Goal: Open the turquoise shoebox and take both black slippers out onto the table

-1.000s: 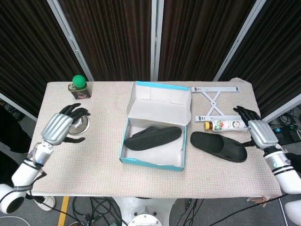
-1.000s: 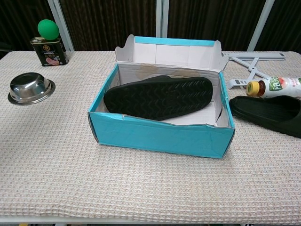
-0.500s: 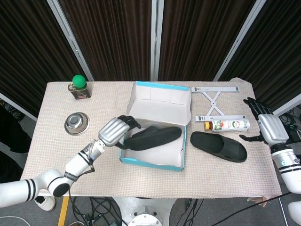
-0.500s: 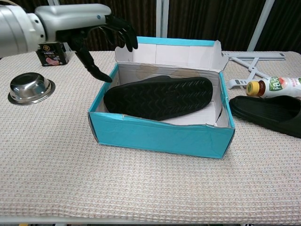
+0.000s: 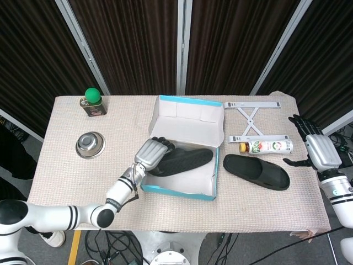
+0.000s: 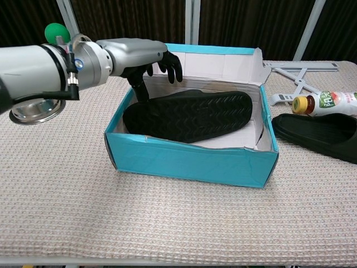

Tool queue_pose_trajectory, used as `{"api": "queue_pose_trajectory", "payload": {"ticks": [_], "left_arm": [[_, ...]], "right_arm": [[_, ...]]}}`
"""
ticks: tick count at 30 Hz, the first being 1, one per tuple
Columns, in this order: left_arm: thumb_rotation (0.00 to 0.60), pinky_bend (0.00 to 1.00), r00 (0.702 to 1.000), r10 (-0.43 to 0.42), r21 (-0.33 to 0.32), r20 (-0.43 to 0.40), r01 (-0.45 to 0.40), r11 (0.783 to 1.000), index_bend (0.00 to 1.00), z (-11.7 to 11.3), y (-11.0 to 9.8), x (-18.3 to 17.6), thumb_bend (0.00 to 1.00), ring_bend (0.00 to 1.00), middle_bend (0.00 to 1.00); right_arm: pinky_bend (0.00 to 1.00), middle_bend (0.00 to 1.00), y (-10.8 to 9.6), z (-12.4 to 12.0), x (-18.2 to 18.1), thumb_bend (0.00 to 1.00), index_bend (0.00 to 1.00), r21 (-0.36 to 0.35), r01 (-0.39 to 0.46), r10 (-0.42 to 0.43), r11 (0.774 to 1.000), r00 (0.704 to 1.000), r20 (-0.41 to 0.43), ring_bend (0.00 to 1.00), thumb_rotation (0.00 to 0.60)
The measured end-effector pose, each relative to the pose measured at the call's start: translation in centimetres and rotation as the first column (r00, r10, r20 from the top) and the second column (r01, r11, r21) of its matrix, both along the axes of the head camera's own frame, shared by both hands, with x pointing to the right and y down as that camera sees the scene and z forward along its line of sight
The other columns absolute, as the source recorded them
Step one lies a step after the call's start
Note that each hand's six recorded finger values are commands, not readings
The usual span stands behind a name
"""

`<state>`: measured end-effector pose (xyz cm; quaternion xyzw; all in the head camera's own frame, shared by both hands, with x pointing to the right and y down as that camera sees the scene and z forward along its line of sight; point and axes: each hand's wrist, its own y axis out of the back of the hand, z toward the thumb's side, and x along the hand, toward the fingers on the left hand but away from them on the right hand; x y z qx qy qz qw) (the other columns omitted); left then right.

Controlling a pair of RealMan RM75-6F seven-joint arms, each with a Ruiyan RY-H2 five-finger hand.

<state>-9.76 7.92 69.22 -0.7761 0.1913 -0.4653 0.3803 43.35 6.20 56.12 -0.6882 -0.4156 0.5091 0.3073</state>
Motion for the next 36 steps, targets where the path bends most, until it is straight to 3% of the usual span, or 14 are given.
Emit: {"api": "queue_pose_trajectory", "payload": {"ticks": [9,20,23,26,30,36], "left_arm": [[0.6,0.28,0.994,-0.001,0.033,0.114,-0.003,0.999,0.26,1.7,0.3,0.4,0.0,0.2,0.24],[0.6,0.28,0.989,0.051,0.027,0.137,-0.055,0.998,0.27,3.4,2.0,1.3,0.0,0.23,0.3],[0.6,0.33,0.99,0.054,0.02,0.133,-0.057,0.998,0.31,3.8,2.2,1.5,0.0,0.28,0.37],[0.6,0.4,0.993,0.038,0.02,0.114,-0.041,0.999,0.42,4.2,2.1,1.8,0.02,0.41,0.49],[0.6,0.58,0.998,0.007,0.034,0.064,-0.01,0.999,0.56,4.1,1.7,2.1,0.14,0.59,0.67],[0.6,0.66,0.999,-0.041,0.039,-0.023,0.042,0.998,0.67,3.4,1.3,1.6,0.29,0.67,0.76]], "right_arm": [[0.0,0.0,0.2,-0.5,0.9,0.0,0.0,0.015,-0.022,0.022,1.0,1.0,0.003,0.0,0.6],[0.0,0.0,0.3,-0.5,1.0,0.0,0.0,0.018,-0.022,0.022,1.0,1.0,-0.005,0.0,0.6],[0.0,0.0,0.3,-0.5,1.1,0.0,0.0,0.023,-0.025,0.025,0.999,1.0,-0.012,0.0,0.6],[0.0,0.0,0.3,-0.6,1.2,0.0,0.0,0.027,-0.031,0.031,0.999,0.999,-0.014,0.0,0.6],[0.0,0.0,0.3,-0.7,1.3,0.0,0.0,0.035,-0.034,0.035,0.999,0.999,-0.017,0.0,0.6],[0.0,0.0,0.2,-0.9,1.2,0.0,0.0,0.049,-0.038,0.039,0.998,0.999,-0.008,0.0,0.6]]}}
